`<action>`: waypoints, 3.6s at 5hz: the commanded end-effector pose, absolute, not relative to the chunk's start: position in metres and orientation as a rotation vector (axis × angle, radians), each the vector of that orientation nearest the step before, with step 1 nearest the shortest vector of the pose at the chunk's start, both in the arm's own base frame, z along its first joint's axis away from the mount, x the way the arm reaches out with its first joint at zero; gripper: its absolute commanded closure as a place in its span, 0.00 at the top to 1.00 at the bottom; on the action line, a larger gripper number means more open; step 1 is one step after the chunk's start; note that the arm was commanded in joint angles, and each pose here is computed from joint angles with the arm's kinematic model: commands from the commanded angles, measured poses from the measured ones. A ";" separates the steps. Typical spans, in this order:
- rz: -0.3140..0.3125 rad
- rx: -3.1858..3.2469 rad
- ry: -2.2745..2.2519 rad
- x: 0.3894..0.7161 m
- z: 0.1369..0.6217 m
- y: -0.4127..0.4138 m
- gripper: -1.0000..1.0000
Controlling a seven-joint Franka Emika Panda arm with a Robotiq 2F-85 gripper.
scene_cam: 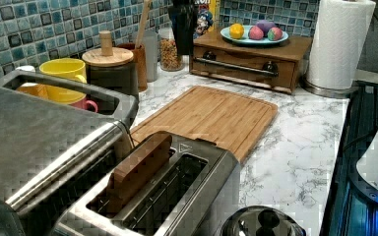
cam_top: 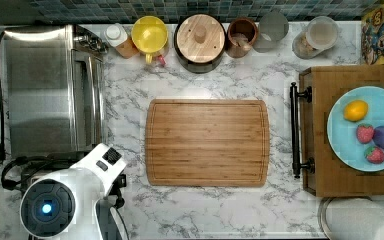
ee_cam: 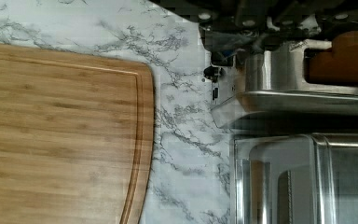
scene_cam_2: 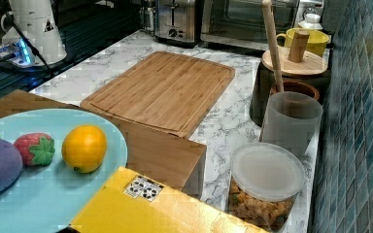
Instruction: Turn on the toaster.
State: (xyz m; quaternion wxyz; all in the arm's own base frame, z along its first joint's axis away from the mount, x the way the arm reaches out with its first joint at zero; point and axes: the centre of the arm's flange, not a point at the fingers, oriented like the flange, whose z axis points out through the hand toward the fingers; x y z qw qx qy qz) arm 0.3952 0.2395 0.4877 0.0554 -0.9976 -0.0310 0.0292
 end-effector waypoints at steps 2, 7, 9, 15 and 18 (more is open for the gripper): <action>0.237 -2.979 -0.429 0.341 0.404 0.230 0.00; 0.035 -2.790 -0.274 0.346 0.414 0.220 0.00; 0.120 -2.779 -0.315 0.349 0.408 0.238 0.00; 0.167 -2.857 -0.139 0.368 0.367 0.253 0.00; 0.462 -3.000 0.026 0.348 0.238 0.240 0.00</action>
